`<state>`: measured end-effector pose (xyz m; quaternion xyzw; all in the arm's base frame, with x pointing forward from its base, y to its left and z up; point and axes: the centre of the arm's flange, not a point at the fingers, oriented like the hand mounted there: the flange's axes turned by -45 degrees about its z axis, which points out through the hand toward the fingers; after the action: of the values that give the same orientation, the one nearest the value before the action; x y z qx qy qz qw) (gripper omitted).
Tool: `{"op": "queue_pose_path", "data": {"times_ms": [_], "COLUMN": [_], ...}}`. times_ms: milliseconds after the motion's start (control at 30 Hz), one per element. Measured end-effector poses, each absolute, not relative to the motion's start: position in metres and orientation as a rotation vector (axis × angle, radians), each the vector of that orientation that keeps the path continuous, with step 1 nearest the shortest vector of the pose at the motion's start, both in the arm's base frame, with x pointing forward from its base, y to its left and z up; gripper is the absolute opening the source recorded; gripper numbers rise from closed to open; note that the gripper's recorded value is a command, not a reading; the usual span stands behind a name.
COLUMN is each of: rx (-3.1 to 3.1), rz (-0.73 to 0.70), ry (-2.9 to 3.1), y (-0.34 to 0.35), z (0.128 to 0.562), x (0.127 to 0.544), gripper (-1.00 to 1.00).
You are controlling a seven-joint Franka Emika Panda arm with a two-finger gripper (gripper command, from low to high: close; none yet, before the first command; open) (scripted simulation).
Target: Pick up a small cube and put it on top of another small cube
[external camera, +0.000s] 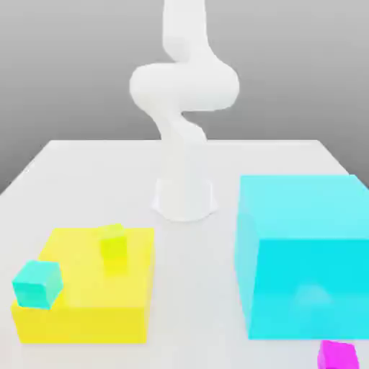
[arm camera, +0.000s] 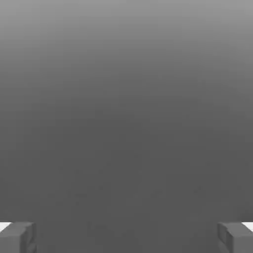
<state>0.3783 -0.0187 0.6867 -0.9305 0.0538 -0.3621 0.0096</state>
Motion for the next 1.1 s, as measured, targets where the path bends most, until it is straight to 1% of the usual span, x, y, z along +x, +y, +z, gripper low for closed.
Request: {"op": "queue_pose_path", "data": {"times_ms": [133, 267, 400, 533, 667, 800, 900, 1033, 1100], "rx": [-2.916, -2.903, -2.867, -2.810, -2.720, -2.627, -2.541, -2.411, -2.388], "rz": [-0.981, -0.838, -0.696, -0.555, -0.415, -0.273, -0.167, -0.031, -0.008], "ry": [0.417, 0.661, 0.906, 1.150, 1.414, 1.629, 1.794, 2.004, 2.039], "y": [-0.055, -0.095, -0.138, -0.184, -0.238, -0.274, -0.303, -0.337, -0.343], "z": [0.641, 0.591, 0.534, 0.472, 0.406, 0.337, 0.284, 0.212, 0.179], "x": [0.426, 0.463, 0.490, 0.507, 0.508, 0.505, 0.494, 0.470, 0.465], "gripper": [0.00, 0.00, 0.00, 0.00, 0.00, 0.00, 0.00, 0.00, 0.00]}}
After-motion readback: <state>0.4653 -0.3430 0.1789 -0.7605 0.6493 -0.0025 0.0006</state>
